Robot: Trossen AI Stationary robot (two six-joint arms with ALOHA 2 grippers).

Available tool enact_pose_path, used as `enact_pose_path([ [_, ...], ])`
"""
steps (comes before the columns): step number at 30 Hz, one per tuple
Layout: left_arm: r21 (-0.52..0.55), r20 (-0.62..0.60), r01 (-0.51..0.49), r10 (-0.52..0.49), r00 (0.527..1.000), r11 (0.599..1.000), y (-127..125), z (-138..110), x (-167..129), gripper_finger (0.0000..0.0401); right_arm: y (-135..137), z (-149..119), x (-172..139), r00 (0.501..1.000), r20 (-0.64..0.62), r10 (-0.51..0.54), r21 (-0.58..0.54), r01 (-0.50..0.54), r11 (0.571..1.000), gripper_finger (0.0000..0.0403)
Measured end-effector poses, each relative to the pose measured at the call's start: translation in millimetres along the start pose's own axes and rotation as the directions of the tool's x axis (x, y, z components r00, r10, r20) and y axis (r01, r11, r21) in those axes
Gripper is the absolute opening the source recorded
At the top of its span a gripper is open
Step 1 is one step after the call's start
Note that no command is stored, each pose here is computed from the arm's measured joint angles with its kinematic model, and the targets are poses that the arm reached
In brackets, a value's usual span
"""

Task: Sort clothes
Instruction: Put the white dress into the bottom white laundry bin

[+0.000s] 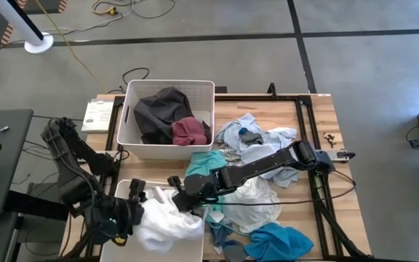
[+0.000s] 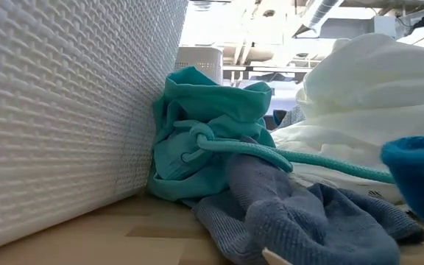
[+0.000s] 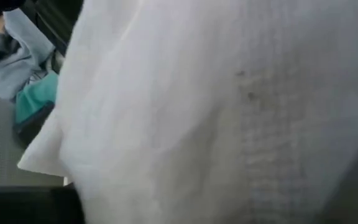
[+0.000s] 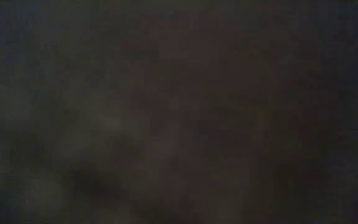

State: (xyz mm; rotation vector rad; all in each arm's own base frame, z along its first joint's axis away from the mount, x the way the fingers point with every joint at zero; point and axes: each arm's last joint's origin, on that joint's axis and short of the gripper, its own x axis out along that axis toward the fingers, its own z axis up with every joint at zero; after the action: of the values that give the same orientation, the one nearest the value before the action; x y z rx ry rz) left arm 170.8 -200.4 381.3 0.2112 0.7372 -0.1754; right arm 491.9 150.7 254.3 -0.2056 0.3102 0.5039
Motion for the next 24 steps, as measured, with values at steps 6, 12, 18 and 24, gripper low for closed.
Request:
enact_pose_path([
  [6,-0.002,-0.035,0.018,-0.018,0.999,1.000,-2.4,-6.4,6.4,0.0250,0.7,3.0,-0.5,1.000,-0.006,-0.008,-0.036,0.008,0.999,0.0078],
  [12,-0.016,-0.072,0.031,-0.032,0.997,0.999,-4.4,-13.2,13.3,0.0250,11.1,18.4,-2.7,0.998,-0.045,-0.049,-0.106,0.044,0.993,0.0157],
  [18,-0.016,-0.092,0.013,-0.014,0.996,1.000,-4.7,-22.4,28.6,0.0250,22.9,45.0,-11.2,0.994,-0.081,-0.076,-0.155,0.063,0.986,0.0225],
  [24,-0.015,-0.109,-0.016,0.014,0.994,1.000,-0.4,-29.4,45.5,0.0250,41.6,66.2,-21.6,0.982,-0.147,-0.117,-0.216,0.084,0.973,0.0231],
])
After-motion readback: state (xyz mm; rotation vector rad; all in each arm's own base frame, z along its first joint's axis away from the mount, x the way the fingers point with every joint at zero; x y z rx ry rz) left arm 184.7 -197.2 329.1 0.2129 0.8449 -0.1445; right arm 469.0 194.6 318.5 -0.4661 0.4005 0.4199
